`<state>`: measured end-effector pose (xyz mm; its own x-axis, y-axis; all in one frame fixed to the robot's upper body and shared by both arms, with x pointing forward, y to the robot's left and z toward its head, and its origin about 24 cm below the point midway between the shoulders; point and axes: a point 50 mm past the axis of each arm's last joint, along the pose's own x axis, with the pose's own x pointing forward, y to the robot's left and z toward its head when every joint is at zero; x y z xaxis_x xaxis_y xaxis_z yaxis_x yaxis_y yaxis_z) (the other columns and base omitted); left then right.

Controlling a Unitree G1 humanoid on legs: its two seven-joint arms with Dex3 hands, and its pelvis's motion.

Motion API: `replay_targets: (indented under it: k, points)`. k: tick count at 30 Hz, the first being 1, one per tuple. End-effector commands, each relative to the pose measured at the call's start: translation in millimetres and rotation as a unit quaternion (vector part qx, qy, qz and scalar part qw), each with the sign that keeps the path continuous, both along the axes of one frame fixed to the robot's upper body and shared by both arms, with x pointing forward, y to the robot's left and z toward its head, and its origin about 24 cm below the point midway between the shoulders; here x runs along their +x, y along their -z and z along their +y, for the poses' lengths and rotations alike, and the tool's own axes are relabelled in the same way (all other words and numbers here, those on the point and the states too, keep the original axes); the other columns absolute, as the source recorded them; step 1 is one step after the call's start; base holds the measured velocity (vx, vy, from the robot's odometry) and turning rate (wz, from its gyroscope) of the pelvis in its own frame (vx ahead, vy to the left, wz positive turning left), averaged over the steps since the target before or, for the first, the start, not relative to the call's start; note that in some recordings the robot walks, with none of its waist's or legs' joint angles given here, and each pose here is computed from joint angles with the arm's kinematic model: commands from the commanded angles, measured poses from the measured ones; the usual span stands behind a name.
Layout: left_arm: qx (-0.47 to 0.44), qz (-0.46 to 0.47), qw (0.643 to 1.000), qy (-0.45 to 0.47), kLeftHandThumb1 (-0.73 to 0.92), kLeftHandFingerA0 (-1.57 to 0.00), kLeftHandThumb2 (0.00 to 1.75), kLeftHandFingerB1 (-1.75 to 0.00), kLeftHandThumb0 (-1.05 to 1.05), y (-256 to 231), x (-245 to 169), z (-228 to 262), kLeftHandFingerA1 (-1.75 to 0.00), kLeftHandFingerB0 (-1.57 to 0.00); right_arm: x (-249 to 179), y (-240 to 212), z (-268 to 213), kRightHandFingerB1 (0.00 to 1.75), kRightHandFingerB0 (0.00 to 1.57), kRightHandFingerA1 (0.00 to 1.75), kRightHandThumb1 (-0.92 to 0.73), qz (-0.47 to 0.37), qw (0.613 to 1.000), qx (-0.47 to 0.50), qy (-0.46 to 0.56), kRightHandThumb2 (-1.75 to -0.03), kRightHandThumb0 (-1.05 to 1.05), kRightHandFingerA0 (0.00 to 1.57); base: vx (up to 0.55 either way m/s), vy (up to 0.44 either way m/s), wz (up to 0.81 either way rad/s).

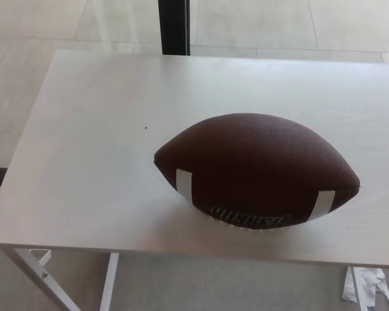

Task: The robot uses both its hands to grab the left and right ends of a football kept in the middle of the desk infront of it, lifts it up and places it in the palm of a person

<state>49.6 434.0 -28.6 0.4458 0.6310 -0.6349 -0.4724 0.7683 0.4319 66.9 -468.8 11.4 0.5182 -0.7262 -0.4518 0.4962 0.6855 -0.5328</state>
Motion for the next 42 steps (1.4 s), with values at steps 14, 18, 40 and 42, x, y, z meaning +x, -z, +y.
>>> replay_targets:
  k: [14, 18, 40, 42]
  points:
    - [-0.015, -0.364, 0.917, -0.162, 0.72, -0.30, 1.08, -0.51, -0.78, -102, 78, 20, -0.64, -0.16, 43, -104, -22, 0.05, 0.00, 0.44, -0.67, -0.409, 0.897, 0.055, 0.156, -0.85, -0.92, 0.08, 0.00, 0.000, 0.00]
    - [0.008, -0.409, 0.904, -0.121, 0.92, -0.47, 0.67, -0.49, -0.84, -141, 115, 7, -0.63, -0.31, 73, -137, -4, 0.08, 0.00, 0.38, -0.72, -0.457, 0.882, 0.054, 0.097, -1.11, -0.92, 0.06, 0.00, 0.000, 0.00]
    - [-0.128, -0.397, 0.874, 0.251, 0.92, -0.36, 0.80, -0.43, -0.85, -131, 236, -217, -0.57, -0.23, 186, -70, 208, 0.45, 0.25, 0.48, -0.70, -0.391, 0.881, 0.231, -0.134, -1.13, -0.87, 0.20, 0.00, 0.000, 0.00]
    - [-0.145, -0.380, 0.878, 0.251, 0.91, -0.36, 0.82, -0.46, -0.85, -117, 236, -222, -0.62, -0.24, 183, -57, 215, 0.31, 0.35, 0.38, -0.91, -0.373, 0.886, 0.244, -0.128, -0.68, -0.91, 0.29, 0.00, 0.000, 0.00]
